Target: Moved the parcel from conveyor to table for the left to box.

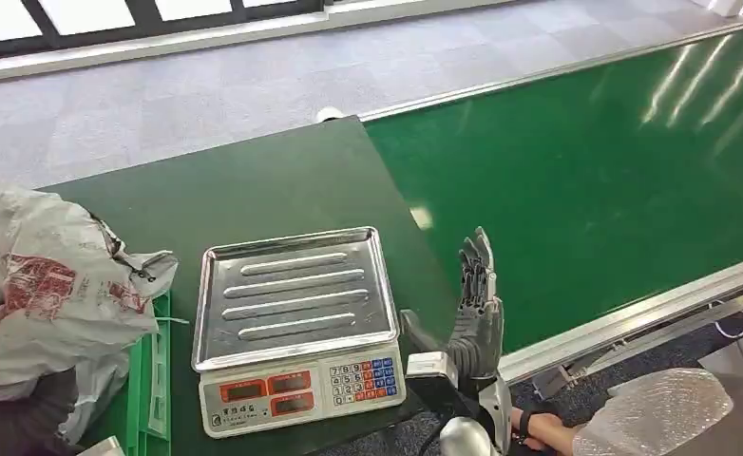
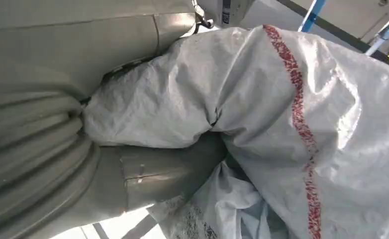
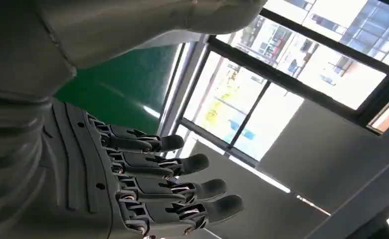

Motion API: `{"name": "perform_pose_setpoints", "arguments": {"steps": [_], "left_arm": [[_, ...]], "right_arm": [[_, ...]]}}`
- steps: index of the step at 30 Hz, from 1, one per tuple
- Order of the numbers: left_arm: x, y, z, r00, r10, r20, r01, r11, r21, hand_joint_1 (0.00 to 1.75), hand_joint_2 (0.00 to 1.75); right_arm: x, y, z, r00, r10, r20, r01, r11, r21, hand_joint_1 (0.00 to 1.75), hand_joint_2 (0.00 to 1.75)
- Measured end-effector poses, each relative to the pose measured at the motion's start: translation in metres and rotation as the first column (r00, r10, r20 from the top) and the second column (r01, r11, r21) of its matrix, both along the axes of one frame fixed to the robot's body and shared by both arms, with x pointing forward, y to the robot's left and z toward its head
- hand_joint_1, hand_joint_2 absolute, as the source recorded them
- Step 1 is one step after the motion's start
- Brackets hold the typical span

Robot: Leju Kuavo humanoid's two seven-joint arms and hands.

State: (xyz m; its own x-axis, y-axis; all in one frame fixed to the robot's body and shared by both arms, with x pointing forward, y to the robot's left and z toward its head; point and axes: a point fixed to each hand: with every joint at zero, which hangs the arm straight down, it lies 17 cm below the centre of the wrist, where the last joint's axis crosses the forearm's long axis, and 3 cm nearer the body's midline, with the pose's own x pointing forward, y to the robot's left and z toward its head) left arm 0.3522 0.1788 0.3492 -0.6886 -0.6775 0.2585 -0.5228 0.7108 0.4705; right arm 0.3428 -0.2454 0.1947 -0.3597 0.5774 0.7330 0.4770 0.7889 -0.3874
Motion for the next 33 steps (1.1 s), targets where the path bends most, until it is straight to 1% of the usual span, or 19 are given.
{"name": "perform_pose_setpoints", "arguments": {"steps": [6,11,15,19,27,33], "left_arm": [[-0.008,-0.002,0.011,0.999,-0.052,0.016,0.053,0.998,-0.025,1.75,1.75],[-0.024,-0.003,0.033,0.992,-0.088,0.087,0.092,0.995,-0.045,1.75,1.75],[-0.035,0.008,0.051,0.981,-0.136,0.136,0.153,0.980,-0.127,1.75,1.75],[-0.037,0.027,0.067,0.968,-0.174,0.179,0.209,0.957,-0.202,1.75,1.75],[-0.046,0.047,0.086,0.947,-0.182,0.265,0.249,0.937,-0.245,1.75,1.75],[-0.048,0.049,0.089,0.943,-0.178,0.280,0.250,0.937,-0.244,1.75,1.75]], "right_arm": [[0.000,0.000,-0.002,1.000,-0.001,-0.001,0.001,1.000,0.009,0.00,1.75],[0.000,0.001,-0.002,1.000,0.001,-0.001,-0.001,1.000,0.006,0.00,1.75],[-0.001,0.002,-0.003,1.000,0.002,0.002,-0.002,1.000,0.004,0.00,1.75],[-0.001,0.001,-0.005,1.000,0.001,0.000,-0.001,1.000,0.013,0.00,1.75],[-0.002,0.001,-0.007,1.000,0.000,-0.006,0.000,1.000,0.012,0.00,1.75],[-0.003,0.001,-0.008,1.000,-0.001,-0.008,0.001,1.000,0.012,0.00,1.75]]}}
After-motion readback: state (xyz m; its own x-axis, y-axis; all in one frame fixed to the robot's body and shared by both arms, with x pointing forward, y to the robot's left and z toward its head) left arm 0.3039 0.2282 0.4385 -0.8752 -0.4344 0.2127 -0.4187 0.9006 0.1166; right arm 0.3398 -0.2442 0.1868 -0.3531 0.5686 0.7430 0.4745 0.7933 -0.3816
